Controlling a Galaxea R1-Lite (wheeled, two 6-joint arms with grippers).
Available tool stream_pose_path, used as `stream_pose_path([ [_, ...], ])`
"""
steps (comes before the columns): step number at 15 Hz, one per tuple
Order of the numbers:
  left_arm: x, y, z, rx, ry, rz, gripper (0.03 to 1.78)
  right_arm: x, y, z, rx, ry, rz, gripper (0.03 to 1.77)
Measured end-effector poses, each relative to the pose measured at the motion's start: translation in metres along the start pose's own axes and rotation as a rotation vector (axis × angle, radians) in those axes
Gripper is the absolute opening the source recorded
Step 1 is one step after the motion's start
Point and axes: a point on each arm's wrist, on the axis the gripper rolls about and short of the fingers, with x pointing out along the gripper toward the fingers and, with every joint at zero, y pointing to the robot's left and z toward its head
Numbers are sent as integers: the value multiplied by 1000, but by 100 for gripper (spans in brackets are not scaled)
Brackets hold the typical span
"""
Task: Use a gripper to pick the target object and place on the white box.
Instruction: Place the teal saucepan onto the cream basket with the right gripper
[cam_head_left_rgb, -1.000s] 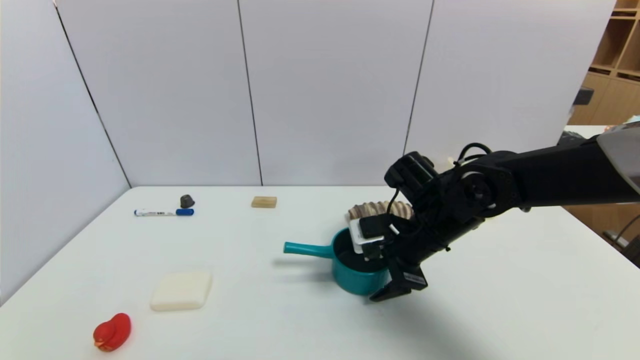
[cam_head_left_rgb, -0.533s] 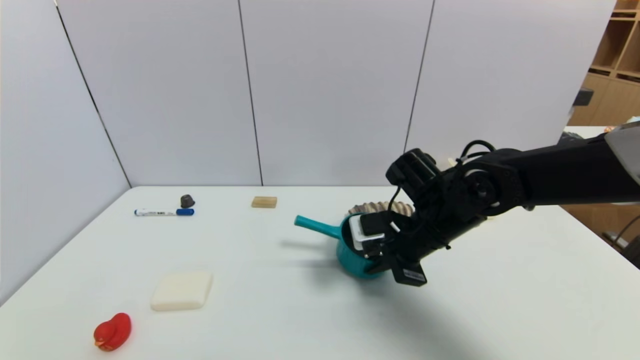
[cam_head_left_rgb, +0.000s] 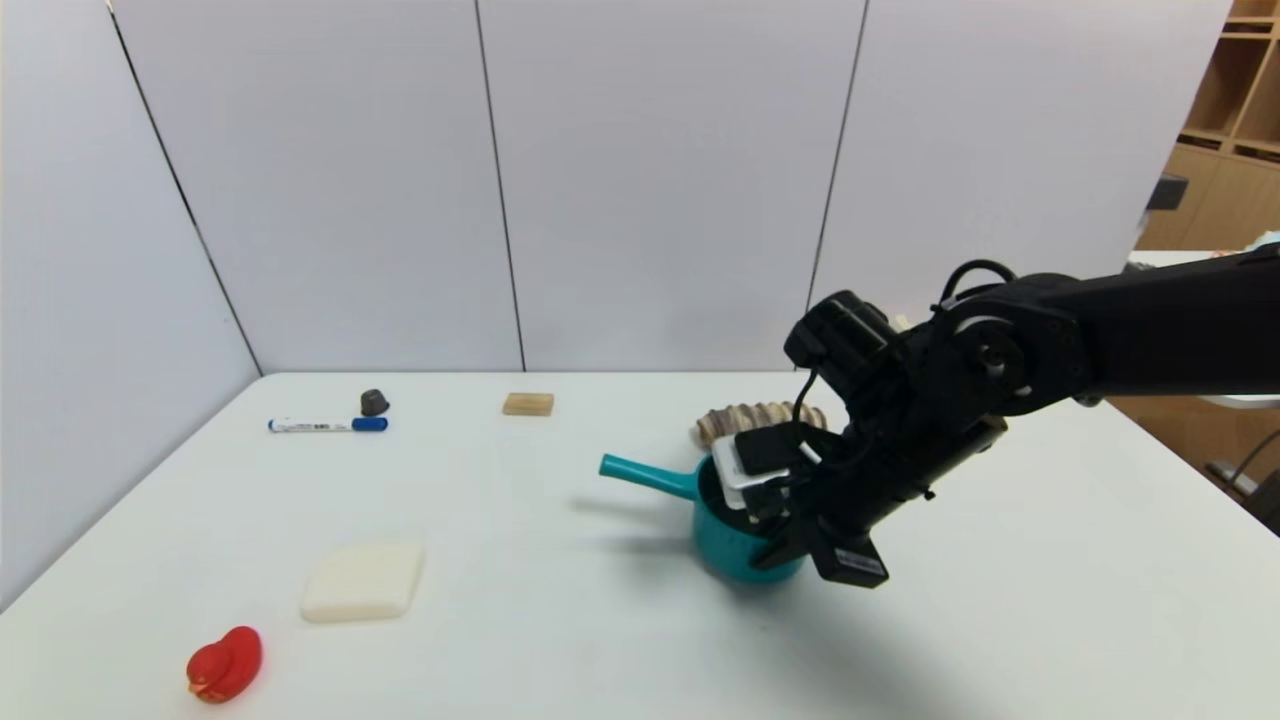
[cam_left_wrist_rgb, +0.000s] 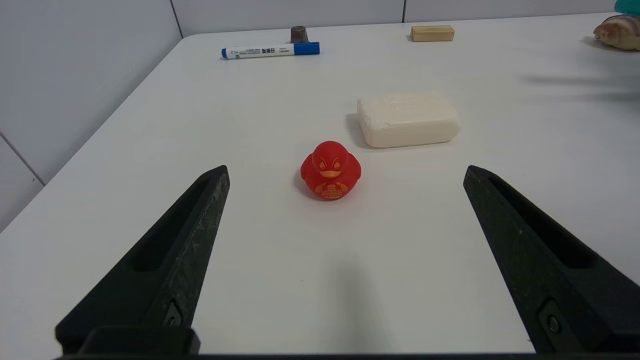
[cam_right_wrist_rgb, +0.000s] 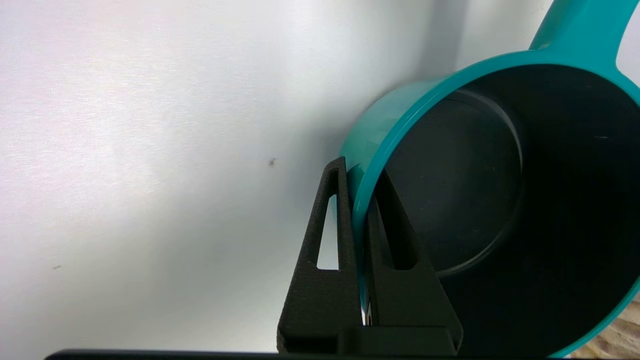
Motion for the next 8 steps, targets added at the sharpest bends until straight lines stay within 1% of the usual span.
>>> stream_pose_path([
  [2, 0, 0, 0, 0, 0, 0, 169, -19, -1, 6, 15, -16, -37, 10],
  [3, 0, 0, 0, 0, 0, 0, 169, -29, -4, 9, 40, -32, -73, 10],
  [5, 0, 0, 0, 0, 0, 0, 169, -54, -12, 16, 123, -75, -161, 10],
  [7, 0, 0, 0, 0, 0, 0, 169, -81, -24, 18, 236, -128, -258, 10],
  [8, 0, 0, 0, 0, 0, 0, 169, -96, -31, 15, 305, -154, -310, 10],
])
